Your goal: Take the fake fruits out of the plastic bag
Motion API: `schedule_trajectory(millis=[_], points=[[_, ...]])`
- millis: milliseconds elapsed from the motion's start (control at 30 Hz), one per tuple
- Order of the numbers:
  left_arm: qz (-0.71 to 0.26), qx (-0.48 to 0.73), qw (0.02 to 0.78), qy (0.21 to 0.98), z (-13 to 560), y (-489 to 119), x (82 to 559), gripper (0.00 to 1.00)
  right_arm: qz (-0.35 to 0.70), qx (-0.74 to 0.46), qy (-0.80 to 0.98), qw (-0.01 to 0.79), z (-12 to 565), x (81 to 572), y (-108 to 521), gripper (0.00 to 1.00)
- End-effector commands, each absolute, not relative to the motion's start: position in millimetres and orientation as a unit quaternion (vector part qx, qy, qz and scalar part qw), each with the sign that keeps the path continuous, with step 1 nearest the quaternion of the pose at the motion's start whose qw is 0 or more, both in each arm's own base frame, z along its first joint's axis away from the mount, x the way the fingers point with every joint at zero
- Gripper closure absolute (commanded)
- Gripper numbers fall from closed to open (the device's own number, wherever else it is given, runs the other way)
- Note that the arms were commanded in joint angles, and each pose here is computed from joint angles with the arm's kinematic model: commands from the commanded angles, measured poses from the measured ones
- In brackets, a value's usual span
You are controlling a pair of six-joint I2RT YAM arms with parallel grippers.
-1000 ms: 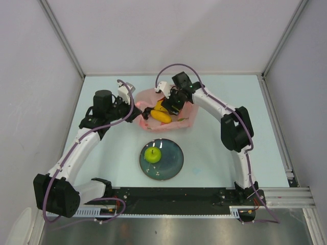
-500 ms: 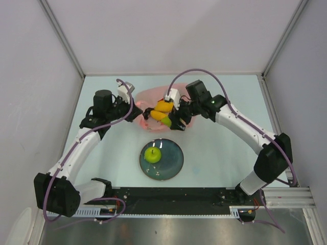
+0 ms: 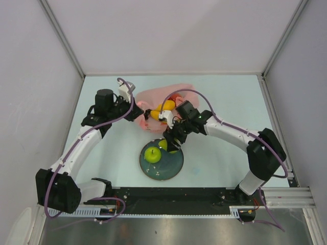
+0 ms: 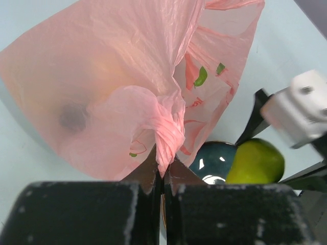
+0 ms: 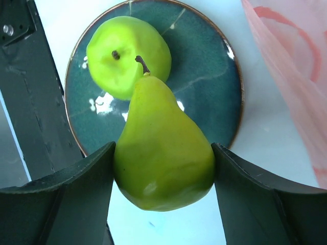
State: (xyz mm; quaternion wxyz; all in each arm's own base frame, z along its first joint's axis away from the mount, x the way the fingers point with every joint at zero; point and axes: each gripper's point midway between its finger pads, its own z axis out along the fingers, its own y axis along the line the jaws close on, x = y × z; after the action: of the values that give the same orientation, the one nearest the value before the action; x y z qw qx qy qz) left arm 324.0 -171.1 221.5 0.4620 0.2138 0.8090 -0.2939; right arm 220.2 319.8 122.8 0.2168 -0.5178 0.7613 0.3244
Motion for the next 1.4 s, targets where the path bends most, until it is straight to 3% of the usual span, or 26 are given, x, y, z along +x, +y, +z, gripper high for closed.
schedule_trajectory(millis=[0,367,1033,1133,1367], points=[[-0.305,0.219,0.482,0.791,242.8,-174.5,324.6,1.0,0.36,-0.468,0.781,0.202,109.0,221.2,346.6,0.63],[-0.296,0.222,0.486,0.792,236.2,-169.4,315.7,1.0,0.349,-0.444,0.801,0.199,92.1,230.6,354.6,0.62],[-0.29,0.226,0.491,0.79,234.7,-167.0,313.2,1.0,0.322,-0.498,0.777,0.212,65.0,241.3,393.4,0.48],[-0.289,0.227,0.491,0.79,233.9,-166.2,312.9,1.0,0.314,-0.5,0.779,0.211,60.9,243.4,393.3,0.43],[-0.29,0.228,0.49,0.79,232.9,-166.8,314.6,1.0,0.294,-0.508,0.782,0.209,55.0,246.4,391.0,0.18]])
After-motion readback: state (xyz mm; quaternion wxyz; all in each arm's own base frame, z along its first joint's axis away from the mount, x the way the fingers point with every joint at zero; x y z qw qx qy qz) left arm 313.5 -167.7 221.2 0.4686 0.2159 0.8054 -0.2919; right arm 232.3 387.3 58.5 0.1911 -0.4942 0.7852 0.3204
